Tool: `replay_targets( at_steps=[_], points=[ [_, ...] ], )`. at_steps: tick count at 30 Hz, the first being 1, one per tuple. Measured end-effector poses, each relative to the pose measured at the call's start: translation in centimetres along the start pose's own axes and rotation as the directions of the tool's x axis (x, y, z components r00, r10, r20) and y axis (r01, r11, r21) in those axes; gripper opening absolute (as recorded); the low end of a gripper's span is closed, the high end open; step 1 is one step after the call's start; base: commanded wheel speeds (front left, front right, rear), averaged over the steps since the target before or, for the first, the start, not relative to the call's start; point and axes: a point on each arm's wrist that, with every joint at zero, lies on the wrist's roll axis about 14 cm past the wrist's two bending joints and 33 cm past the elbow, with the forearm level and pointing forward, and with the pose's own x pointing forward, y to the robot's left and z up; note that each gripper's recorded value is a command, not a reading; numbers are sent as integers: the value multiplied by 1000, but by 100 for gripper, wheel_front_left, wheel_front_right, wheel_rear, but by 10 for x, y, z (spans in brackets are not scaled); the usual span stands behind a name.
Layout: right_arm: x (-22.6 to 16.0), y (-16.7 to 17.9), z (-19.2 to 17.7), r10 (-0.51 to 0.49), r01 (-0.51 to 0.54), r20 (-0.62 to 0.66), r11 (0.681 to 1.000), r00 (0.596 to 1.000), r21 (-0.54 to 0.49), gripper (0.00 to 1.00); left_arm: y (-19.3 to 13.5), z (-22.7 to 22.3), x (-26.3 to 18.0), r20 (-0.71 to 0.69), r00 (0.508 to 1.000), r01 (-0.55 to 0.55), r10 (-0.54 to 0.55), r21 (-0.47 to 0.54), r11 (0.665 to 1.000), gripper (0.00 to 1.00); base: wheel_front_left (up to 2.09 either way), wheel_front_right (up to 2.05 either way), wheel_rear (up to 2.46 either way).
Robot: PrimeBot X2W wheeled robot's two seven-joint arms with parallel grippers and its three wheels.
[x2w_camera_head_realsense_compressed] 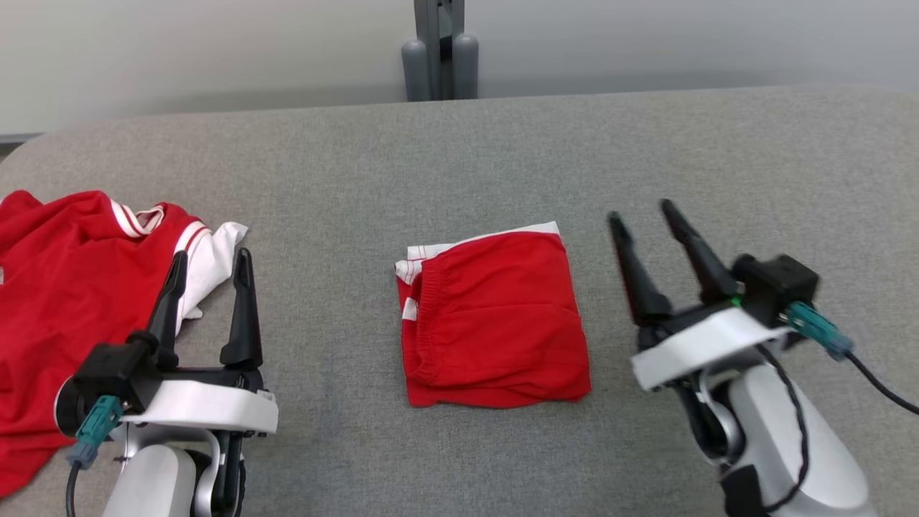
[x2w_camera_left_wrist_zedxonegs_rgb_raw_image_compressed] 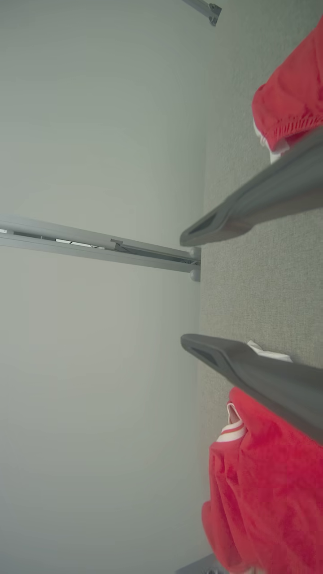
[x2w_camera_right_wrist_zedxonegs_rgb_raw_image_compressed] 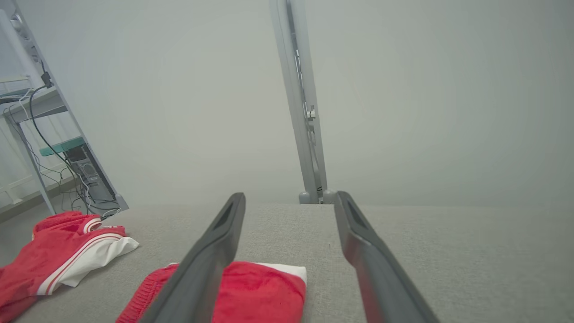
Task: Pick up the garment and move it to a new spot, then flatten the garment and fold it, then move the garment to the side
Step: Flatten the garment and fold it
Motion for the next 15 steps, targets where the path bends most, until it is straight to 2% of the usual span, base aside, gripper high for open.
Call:
replay_targets(
  at_steps=[3,4,5,15],
  points=[
    [-18,-26,2,-86,86,5,996,996,-32,100,1,1,-5,-1,1000,-5,5,8,1000,100,0,0,0],
    [-18,-26,2,-86,86,5,996,996,-32,100,1,1,-5,-1,1000,-5,5,8,1000,100,0,0,0],
    [-31,-39,4,-136,136,10,990,991,-48,100,2,-1,-10,-9,1000,-6,6,13,1000,100,0,0,0],
    [-76,-59,-5,-228,220,-62,969,972,-113,100,-2,-8,-24,-51,999,10,-9,29,1000,100,0,0,0]
  ],
)
